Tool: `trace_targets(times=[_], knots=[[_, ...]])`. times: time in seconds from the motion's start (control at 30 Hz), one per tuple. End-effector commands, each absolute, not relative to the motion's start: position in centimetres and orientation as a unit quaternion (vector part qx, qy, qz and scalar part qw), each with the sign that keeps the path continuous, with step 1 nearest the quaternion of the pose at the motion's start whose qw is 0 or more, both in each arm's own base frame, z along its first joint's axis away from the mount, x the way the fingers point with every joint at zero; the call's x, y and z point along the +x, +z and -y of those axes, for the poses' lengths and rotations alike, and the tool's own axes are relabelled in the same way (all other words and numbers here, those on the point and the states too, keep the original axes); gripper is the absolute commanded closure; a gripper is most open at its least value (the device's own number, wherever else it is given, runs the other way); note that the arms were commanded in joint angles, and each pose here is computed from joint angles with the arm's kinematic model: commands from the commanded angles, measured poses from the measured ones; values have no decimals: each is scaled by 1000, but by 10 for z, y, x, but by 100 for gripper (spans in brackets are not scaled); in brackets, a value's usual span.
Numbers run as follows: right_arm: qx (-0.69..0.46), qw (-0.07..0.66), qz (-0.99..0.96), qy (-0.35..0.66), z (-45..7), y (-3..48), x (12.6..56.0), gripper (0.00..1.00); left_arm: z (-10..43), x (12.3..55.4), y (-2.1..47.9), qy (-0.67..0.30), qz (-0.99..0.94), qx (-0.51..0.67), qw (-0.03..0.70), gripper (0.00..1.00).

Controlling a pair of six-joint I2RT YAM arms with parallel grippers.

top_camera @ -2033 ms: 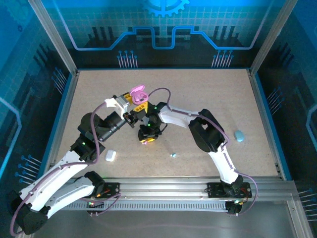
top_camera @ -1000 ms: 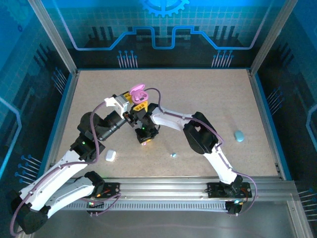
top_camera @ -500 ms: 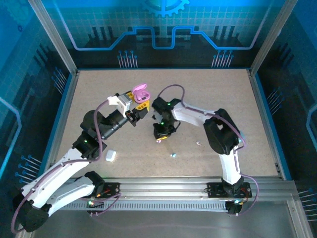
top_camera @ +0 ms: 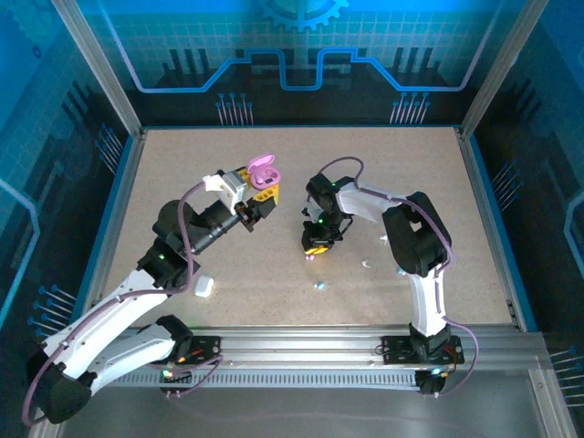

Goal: Insert wireless bluetooth earbuds into charging case

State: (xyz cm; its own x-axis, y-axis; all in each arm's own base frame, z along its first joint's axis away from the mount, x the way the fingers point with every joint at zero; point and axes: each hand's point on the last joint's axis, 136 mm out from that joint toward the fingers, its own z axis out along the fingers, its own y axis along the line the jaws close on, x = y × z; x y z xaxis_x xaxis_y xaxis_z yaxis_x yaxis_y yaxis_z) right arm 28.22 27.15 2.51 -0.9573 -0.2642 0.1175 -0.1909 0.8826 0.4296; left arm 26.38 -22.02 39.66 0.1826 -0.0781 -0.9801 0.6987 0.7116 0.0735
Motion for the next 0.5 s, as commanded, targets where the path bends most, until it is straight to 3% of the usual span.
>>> trace_targets(times=[0.0, 0.47], knots=[[108, 103, 957, -248, -282, 22, 282, 75, 218, 258, 427, -281, -549, 260, 743, 53], [91, 65, 972, -209, -262, 48, 282, 69, 218, 258, 428, -281, -549, 263, 742, 53]])
